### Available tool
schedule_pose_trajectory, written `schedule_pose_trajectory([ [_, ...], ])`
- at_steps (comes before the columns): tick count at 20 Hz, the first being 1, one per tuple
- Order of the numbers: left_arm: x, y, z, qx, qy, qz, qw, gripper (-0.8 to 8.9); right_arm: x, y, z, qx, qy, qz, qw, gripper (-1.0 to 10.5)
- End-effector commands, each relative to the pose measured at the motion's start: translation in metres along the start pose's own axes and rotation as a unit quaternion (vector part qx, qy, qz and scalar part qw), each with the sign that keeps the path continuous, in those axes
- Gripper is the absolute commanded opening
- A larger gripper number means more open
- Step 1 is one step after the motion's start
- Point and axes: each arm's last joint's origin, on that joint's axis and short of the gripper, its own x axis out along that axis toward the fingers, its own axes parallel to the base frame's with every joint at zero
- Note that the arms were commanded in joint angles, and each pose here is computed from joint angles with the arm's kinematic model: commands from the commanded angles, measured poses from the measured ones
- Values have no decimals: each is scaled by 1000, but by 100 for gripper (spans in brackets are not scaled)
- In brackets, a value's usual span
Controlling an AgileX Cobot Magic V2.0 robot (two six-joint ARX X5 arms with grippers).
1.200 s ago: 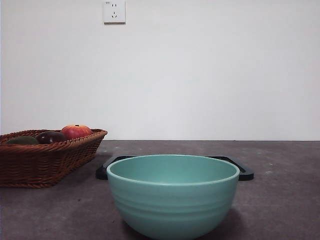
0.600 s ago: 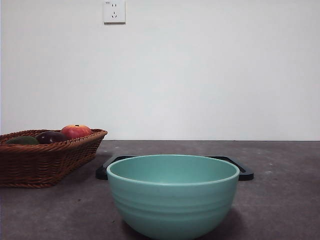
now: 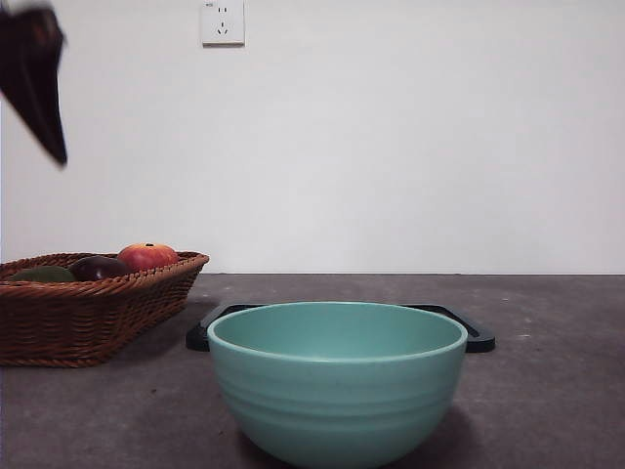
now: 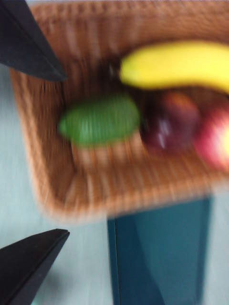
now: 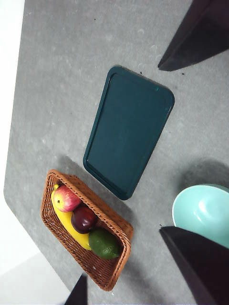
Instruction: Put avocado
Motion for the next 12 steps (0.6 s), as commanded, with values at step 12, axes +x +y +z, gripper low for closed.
schedule_pose_trajectory([
  [12,105,15,18,-14,116,33,993,497,-3,2,5,1,-10,4,1000,523],
])
